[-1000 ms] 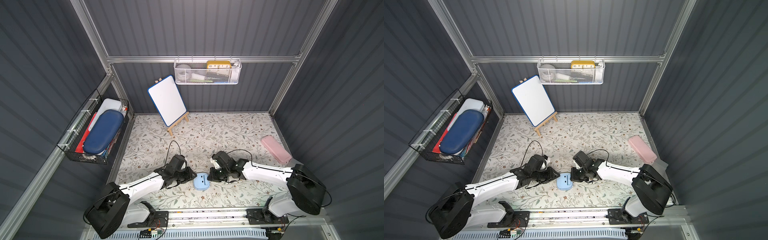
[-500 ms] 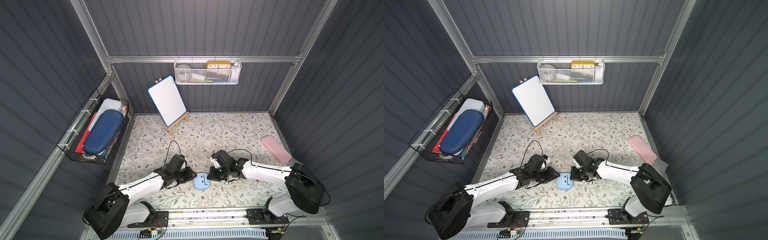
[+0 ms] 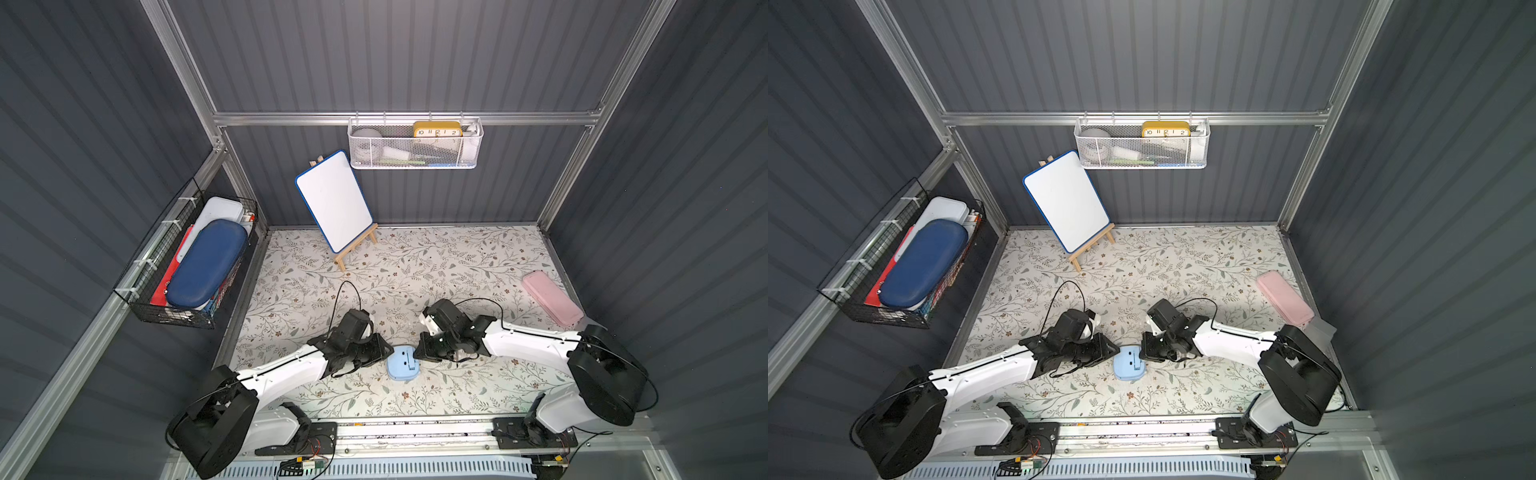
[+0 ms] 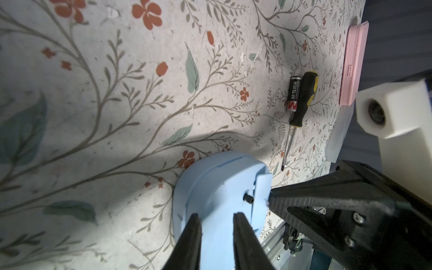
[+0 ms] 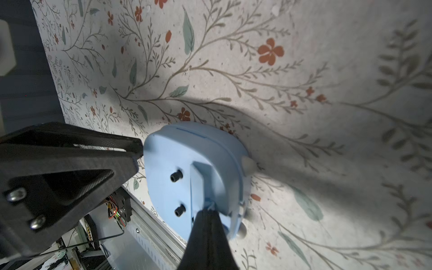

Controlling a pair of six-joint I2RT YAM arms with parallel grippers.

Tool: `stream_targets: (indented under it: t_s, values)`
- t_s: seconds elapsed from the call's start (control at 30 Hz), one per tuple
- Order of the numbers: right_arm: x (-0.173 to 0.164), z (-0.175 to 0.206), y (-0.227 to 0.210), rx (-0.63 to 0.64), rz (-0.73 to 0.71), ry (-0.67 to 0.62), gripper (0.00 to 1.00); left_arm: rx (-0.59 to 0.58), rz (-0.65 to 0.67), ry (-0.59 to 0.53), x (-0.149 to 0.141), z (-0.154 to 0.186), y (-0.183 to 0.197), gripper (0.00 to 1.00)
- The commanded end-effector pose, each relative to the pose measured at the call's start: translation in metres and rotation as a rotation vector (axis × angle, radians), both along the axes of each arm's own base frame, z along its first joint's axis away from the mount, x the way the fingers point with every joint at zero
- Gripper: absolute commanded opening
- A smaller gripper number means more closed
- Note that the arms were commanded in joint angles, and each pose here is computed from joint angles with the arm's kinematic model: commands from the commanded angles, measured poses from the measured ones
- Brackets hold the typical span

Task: Remove the battery from the alarm
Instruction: Install the cover on the alarm.

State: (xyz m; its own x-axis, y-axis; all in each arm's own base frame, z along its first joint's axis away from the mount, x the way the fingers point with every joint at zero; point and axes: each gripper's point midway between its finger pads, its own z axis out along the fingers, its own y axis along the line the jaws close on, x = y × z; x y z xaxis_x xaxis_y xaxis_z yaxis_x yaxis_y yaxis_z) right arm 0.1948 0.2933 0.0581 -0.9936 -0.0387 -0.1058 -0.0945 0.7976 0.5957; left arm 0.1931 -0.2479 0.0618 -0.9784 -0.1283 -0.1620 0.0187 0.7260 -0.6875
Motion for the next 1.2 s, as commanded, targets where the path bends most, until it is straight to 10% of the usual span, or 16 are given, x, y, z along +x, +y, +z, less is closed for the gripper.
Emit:
stream_targets:
  t_s: [0.0,1.17]
  values:
    - [-0.007,-0.002,-0.009,-0.036,0.008,0.018,0.00,-0.002,-0.030,-0.021,-0.002,0.003,-0.003,0.29]
    - [-0.007,-0.005,-0.006,-0.039,-0.013,0.032,0.00,-0.006,-0.030,-0.023,-0.003,0.005,-0.002,0.29]
